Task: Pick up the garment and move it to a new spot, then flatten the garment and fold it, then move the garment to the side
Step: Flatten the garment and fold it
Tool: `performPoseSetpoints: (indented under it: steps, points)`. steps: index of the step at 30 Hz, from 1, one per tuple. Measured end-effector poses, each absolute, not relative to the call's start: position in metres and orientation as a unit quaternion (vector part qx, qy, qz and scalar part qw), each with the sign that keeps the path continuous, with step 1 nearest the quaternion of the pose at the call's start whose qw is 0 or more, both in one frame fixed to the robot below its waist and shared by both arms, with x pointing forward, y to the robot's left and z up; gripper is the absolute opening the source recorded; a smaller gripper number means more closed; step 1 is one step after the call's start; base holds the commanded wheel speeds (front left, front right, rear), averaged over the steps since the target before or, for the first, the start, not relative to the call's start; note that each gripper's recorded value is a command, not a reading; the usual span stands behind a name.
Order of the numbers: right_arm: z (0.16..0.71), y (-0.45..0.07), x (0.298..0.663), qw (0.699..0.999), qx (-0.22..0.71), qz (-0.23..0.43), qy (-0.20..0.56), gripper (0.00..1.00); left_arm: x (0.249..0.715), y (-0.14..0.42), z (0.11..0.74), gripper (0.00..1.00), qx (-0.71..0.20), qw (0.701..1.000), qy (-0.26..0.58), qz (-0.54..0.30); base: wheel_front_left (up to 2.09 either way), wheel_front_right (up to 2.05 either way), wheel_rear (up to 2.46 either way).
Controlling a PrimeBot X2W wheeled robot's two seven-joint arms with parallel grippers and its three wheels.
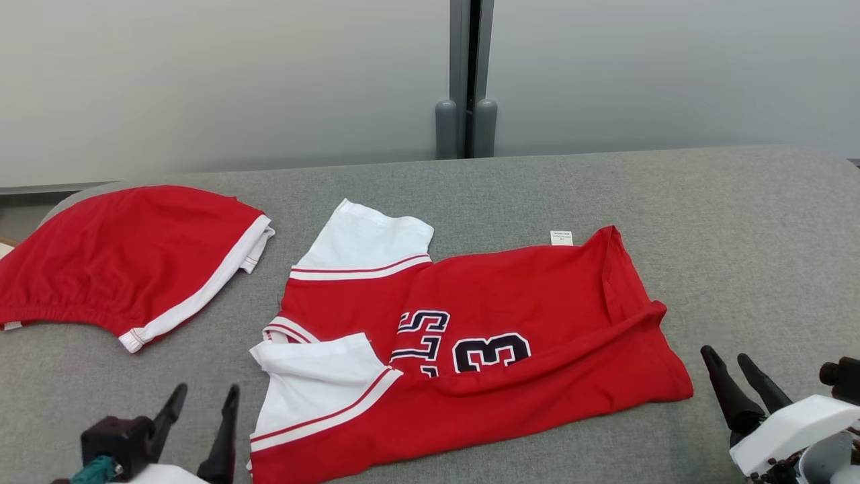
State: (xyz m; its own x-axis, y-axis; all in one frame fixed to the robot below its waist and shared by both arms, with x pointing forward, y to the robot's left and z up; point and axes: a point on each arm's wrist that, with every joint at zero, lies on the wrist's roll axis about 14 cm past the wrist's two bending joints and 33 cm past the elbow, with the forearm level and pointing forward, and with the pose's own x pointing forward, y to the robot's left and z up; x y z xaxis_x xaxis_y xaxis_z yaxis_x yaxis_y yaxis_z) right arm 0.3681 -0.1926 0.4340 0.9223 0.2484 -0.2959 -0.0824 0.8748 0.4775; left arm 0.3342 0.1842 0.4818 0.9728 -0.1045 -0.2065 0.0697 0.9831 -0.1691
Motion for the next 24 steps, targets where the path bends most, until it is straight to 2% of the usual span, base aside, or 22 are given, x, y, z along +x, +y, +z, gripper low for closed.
performPoseSetpoints:
  steps: [3, 5, 8, 14, 19, 20, 21, 22, 23, 24]
  points:
    - [0.419, -0.189, 0.368, 0.947, 0.217, 0.090, 0.218, 1.00, 0.321, 0.181, 0.451, 1.00, -0.071, 0.981, 0.172, -0.056, 0.00, 0.00, 0.00]
    - [0.410, -0.188, 0.368, 0.943, 0.203, 0.091, 0.246, 1.00, 0.308, 0.177, 0.426, 1.00, -0.070, 0.966, 0.238, -0.071, 0.00, 0.00, 0.00]
    - [0.401, -0.182, 0.371, 0.936, 0.192, 0.096, 0.280, 1.00, 0.302, 0.166, 0.409, 1.00, -0.086, 0.948, 0.293, -0.089, 0.00, 0.00, 0.00]
    - [0.385, -0.174, 0.368, 0.921, 0.167, 0.103, 0.337, 1.00, 0.290, 0.154, 0.378, 1.00, -0.098, 0.912, 0.382, -0.110, 0.00, 0.00, 0.00]
    - [0.381, -0.161, 0.365, 0.912, 0.162, 0.115, 0.358, 1.00, 0.288, 0.143, 0.366, 1.00, -0.115, 0.896, 0.411, -0.123, 0.00, 0.00, 0.00]
    - [0.381, -0.160, 0.364, 0.911, 0.159, 0.117, 0.362, 0.93, 0.287, 0.144, 0.363, 1.00, -0.114, 0.895, 0.415, -0.119, 0.00, 0.00, 0.00]
    - [0.381, -0.159, 0.364, 0.911, 0.158, 0.118, 0.362, 0.64, 0.288, 0.145, 0.362, 1.00, -0.116, 0.893, 0.418, -0.116, 0.00, 0.00, 0.00]
    - [0.380, -0.158, 0.364, 0.910, 0.157, 0.119, 0.365, 0.38, 0.288, 0.145, 0.360, 0.96, -0.118, 0.892, 0.421, -0.114, 0.00, 0.00, 0.00]
    - [0.380, -0.155, 0.363, 0.908, 0.157, 0.122, 0.368, 0.01, 0.289, 0.145, 0.359, 0.54, -0.121, 0.891, 0.423, -0.112, 0.00, 0.00, 0.00]
    - [0.380, -0.153, 0.362, 0.907, 0.159, 0.124, 0.369, 0.01, 0.289, 0.146, 0.358, 0.54, -0.122, 0.891, 0.424, -0.111, 0.00, 0.00, 0.00]
